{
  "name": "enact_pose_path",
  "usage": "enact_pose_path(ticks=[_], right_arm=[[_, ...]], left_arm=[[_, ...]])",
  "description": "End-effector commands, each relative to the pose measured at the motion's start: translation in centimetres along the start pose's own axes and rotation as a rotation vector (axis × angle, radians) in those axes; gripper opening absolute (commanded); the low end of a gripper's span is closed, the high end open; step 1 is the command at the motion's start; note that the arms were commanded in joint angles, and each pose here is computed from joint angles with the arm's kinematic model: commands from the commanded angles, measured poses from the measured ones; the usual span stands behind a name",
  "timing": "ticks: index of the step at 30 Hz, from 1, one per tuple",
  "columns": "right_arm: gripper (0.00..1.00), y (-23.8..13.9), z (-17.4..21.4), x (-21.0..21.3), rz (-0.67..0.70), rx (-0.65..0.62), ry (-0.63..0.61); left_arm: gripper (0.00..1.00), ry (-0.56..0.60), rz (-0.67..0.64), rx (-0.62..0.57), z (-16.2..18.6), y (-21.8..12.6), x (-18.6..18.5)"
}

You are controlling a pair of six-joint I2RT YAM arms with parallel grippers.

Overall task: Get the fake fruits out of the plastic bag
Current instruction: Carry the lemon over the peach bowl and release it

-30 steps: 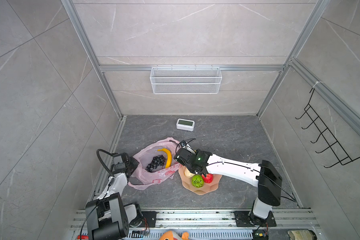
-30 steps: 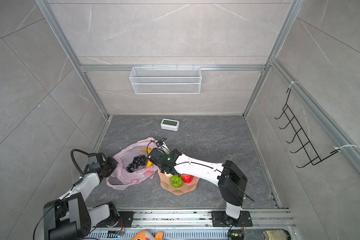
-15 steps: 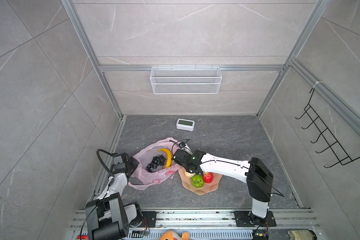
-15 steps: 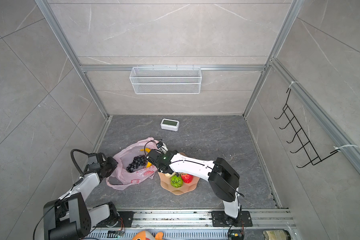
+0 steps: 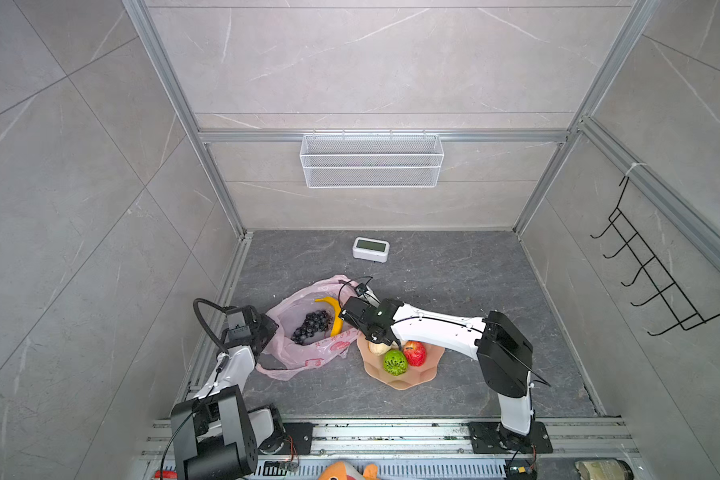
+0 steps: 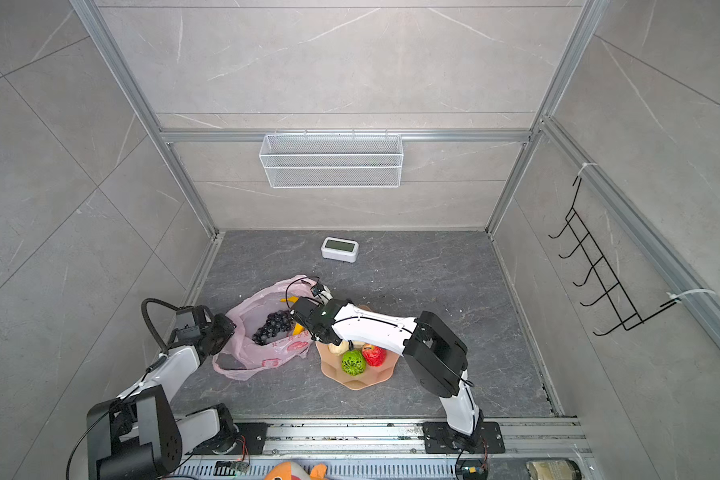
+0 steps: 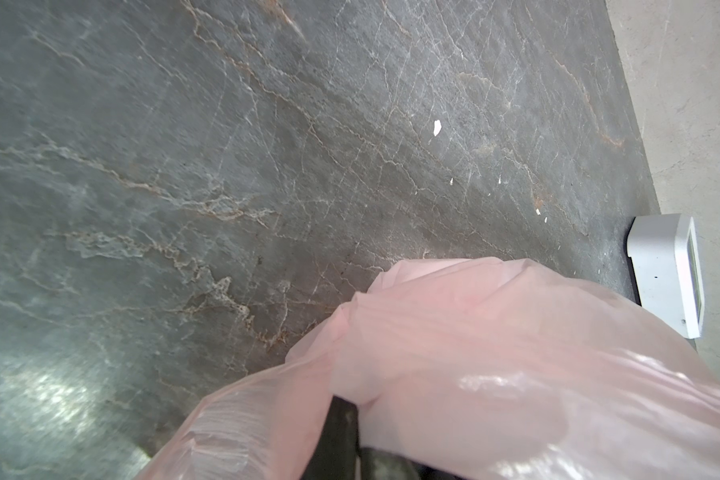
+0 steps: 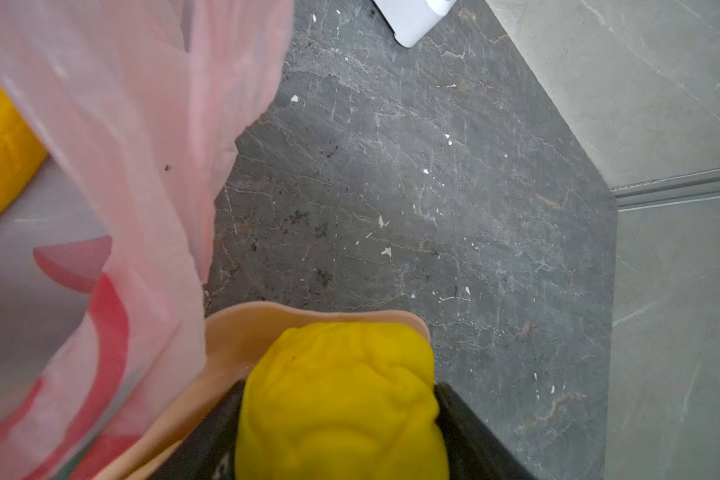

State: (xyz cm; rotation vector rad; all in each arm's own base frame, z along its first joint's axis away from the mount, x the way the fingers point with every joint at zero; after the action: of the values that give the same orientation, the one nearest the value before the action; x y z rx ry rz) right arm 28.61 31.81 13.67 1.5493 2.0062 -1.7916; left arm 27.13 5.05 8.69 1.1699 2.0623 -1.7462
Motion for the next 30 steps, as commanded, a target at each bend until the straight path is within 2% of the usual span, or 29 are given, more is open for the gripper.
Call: enact_pose_path(ticks=[1,9,19,30], right_arm=[[0.69,0.0,-0.2,-0.3,0.026,0.015,-0.02],[0.7,0.4,0.3,-0.2,0.04,0.038,-0.032],[0.79,-0.3,0.2,0.0,-0.007,0.022,-0.01],[0.78,-2.2,-0.3,-0.4,-0.102,-0.025,0.048]], left_arm=[[0.0,0.03,0.011,-0.016,-0.1,-0.3,-0.2],[0.0,0.029,0.011,-0.014,-0.1,-0.2,-0.1],[0.0,0.028,0.011,-0.016,-0.1,-0.2,-0.2],[0.0,0.028,0.007,-0.014,-0.1,-0.1,-0.1]])
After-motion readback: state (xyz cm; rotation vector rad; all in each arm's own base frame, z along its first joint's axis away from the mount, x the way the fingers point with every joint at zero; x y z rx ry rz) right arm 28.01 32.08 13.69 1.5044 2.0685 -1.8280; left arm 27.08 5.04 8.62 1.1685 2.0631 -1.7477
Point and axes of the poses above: each gripper's point midway between its finger pads, its own y axis out along the fingers, its own x axis along the line the jaws close on, z = x × y, the point moved 4 cm from there along -y, back along the fingers, and after that the axes turned 14 degrees about -y, right-handed, at the moved point
